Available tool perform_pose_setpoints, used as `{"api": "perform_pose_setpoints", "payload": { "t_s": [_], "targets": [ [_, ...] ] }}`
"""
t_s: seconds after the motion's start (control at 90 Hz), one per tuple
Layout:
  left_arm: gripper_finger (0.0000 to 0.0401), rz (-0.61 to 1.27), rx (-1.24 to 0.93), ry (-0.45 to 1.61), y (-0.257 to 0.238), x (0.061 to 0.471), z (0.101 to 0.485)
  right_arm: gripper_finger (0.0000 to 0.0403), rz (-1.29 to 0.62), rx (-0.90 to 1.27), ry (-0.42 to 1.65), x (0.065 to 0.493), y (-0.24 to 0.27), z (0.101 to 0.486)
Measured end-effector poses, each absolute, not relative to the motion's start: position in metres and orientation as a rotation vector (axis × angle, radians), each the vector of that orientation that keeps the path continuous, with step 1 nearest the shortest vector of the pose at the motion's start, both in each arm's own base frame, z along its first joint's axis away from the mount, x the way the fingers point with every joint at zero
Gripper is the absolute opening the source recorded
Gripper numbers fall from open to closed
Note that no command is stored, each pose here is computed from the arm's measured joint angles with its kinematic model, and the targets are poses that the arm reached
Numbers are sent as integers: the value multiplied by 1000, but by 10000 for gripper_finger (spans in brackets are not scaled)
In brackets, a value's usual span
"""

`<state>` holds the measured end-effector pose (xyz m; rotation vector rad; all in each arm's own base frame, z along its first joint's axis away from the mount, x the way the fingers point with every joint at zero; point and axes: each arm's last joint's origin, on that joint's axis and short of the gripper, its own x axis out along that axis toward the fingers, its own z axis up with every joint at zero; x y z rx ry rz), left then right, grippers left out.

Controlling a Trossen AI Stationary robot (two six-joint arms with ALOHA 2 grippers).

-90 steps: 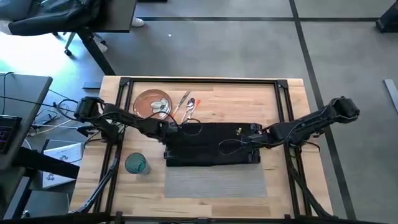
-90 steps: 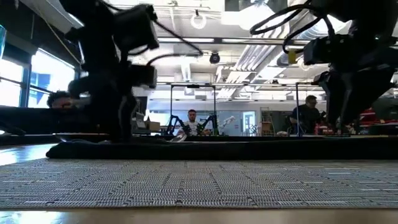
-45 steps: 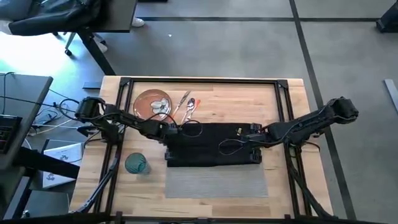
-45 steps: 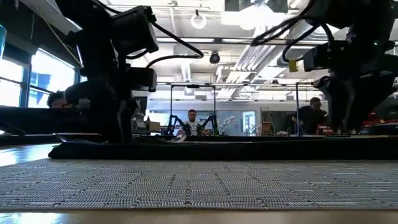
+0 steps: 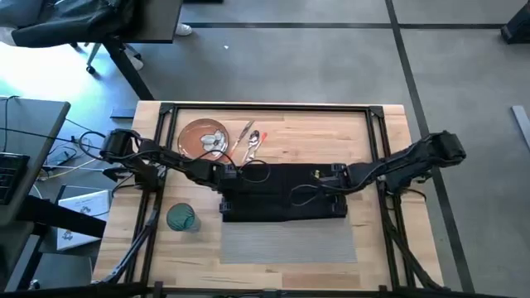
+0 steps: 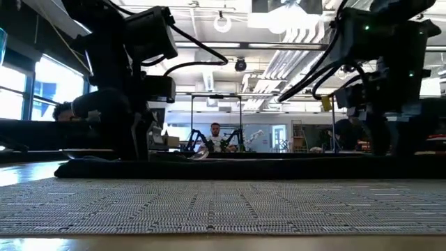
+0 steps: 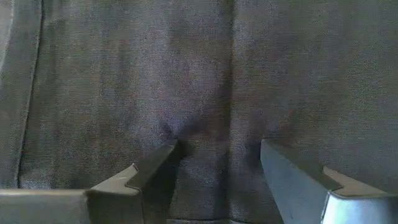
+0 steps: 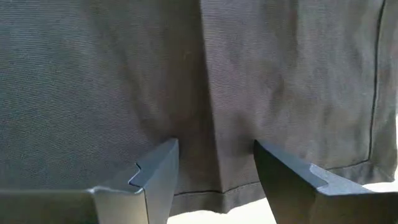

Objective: Set table place
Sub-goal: Fold the black napkin

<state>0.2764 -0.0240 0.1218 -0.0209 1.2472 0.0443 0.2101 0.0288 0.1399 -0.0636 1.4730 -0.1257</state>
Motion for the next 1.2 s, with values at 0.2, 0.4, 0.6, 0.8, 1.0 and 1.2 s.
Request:
{"api": "perform_pose_setpoints", "payload": {
  "t_s": [0.2,0.4,0.6,0.8,1.0,1.2],
  "targets": [
    [211,45,-21,1247,-24,276,122,194,-103,-38,1488,212,20,138],
    [208,42,-13,1248,-24,276,122,190,-56,-21,1554,217,18,126],
    [160,39,-8,1253,-24,276,121,129,-52,-18,1569,218,19,123],
    [79,11,22,1253,-25,276,121,58,-46,-4,1561,217,19,124],
    [8,6,25,1253,-25,276,121,4,-59,-10,1559,217,19,123],
    [1,20,35,1252,-24,276,122,0,-62,-29,1550,217,21,125]
  ]
}}
